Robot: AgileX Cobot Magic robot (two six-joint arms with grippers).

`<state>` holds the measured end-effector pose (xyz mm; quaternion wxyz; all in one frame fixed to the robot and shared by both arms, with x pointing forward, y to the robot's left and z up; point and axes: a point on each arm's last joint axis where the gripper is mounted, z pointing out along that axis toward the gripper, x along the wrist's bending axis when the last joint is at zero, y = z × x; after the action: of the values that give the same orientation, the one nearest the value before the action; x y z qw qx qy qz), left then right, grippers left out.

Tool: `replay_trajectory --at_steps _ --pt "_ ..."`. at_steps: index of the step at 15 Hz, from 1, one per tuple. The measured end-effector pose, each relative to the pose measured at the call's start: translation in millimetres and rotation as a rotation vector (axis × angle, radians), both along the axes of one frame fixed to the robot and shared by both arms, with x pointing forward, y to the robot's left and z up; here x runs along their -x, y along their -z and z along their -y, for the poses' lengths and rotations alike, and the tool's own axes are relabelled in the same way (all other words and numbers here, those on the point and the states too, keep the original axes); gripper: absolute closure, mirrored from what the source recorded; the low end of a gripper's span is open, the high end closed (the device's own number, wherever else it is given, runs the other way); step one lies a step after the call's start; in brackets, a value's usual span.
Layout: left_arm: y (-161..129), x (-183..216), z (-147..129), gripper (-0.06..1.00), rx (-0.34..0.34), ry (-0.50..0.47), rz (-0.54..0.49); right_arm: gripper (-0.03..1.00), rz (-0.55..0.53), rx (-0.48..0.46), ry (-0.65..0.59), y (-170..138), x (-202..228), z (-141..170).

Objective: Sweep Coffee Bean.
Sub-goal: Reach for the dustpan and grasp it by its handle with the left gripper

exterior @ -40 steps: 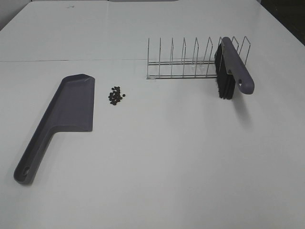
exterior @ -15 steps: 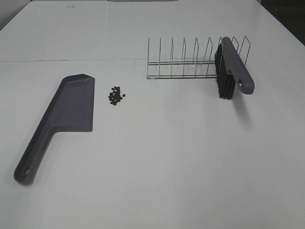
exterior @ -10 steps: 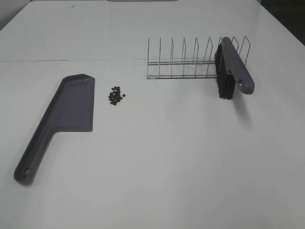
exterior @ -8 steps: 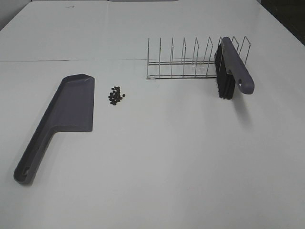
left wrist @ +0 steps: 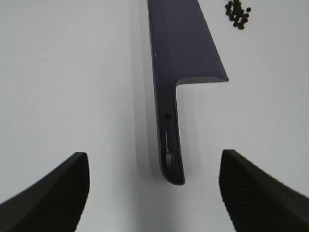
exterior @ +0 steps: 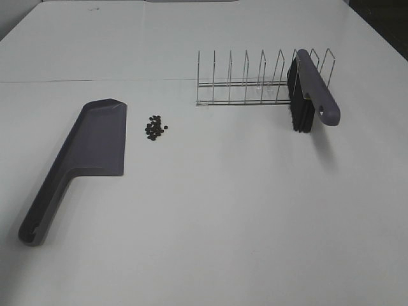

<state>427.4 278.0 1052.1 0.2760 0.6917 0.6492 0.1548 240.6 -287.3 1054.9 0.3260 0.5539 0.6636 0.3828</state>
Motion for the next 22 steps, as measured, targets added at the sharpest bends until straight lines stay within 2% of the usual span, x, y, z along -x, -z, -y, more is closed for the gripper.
replay_trajectory --at_steps 4,8,11,12,15,20,22 --pt "35 -72 6 0.25 0.013 0.008 -0.258 0.25 0.000 0.000 0.000 0 0 0" --pt "76 -107 13 0.25 0.006 0.026 -0.423 0.25 0.000 0.000 0.000 0 0 0" --pt "109 -118 36 0.22 -0.014 0.068 -0.481 0.25 0.000 0.000 0.000 0 0 0" --pt "128 -121 44 0.22 -0.050 0.059 -0.513 0.25 0.000 0.000 0.000 0 0 0" --pt "149 -126 46 0.22 -0.089 0.035 -0.537 0.25 0.000 0.000 0.000 0 0 0" --pt "179 -134 47 0.22 -0.099 0.017 -0.531 0.25 0.000 0.000 0.000 0 0 0" --pt "181 -135 46 0.24 -0.102 0.018 -0.526 0.25 0.000 0.000 0.000 0 0 0"
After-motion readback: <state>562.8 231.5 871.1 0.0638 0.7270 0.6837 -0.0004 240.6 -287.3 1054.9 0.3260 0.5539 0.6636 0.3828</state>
